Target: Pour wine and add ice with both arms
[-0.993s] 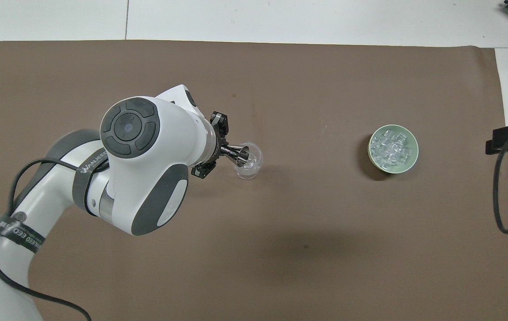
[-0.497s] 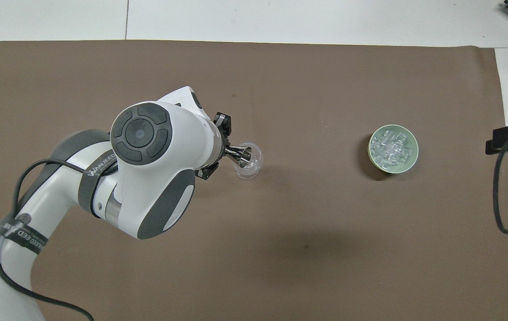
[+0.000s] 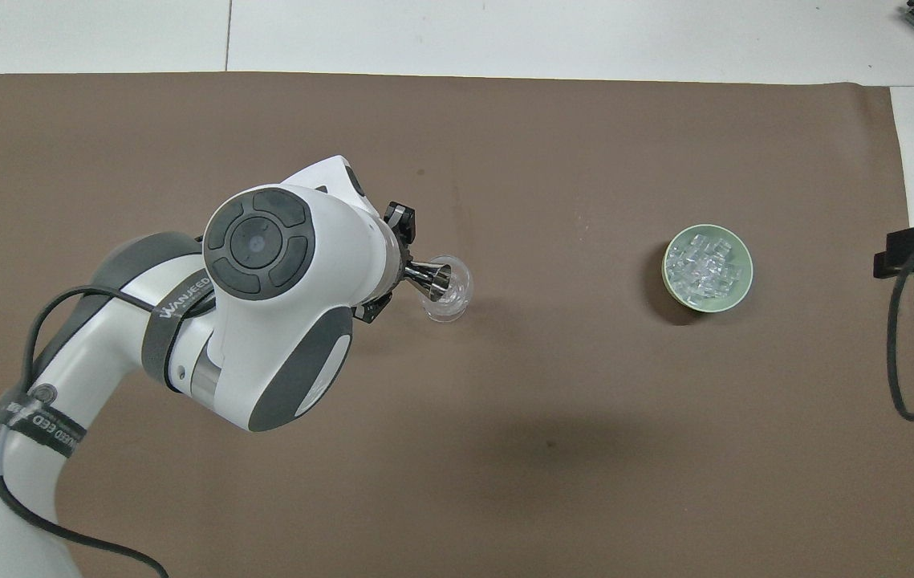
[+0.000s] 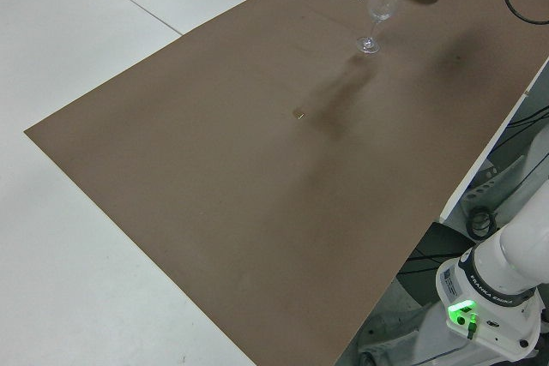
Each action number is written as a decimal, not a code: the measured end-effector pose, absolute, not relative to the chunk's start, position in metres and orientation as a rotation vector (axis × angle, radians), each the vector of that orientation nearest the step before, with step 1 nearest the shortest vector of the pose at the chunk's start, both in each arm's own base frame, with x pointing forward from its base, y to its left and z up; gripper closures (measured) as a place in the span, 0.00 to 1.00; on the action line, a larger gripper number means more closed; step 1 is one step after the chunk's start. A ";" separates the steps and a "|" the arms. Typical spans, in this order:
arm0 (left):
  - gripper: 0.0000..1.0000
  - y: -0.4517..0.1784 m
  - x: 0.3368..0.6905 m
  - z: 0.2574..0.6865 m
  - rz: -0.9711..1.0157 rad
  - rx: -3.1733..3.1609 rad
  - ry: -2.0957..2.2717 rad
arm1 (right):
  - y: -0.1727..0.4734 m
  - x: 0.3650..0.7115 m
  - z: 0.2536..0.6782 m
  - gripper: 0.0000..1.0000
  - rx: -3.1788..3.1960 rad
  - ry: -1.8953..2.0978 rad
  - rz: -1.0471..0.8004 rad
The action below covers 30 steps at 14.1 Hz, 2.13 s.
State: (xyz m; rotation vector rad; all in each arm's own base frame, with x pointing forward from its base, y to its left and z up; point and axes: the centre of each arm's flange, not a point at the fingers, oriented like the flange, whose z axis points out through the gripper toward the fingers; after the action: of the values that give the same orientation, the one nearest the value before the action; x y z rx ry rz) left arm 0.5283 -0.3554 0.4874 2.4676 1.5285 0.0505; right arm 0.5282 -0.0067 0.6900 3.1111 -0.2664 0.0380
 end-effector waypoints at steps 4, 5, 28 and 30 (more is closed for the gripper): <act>0.78 -0.358 0.527 0.487 0.076 2.483 1.518 | -0.007 0.528 0.690 0.00 3.111 -0.266 0.038; 0.78 -0.359 0.526 0.487 0.082 2.486 1.515 | -0.007 0.528 0.690 0.00 3.111 -0.266 0.038; 0.78 -0.370 0.519 0.489 0.185 2.542 1.467 | -0.007 0.528 0.690 0.00 3.111 -0.266 0.038; 0.78 -0.372 0.517 0.490 0.192 2.540 1.466 | -0.007 0.528 0.690 0.00 3.111 -0.266 0.038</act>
State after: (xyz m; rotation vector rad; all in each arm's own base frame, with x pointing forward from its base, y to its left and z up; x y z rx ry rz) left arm 0.5174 -0.3723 0.4901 2.5402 1.4663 0.1921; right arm 0.5282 -0.0067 0.6900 3.1111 -0.2664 0.0380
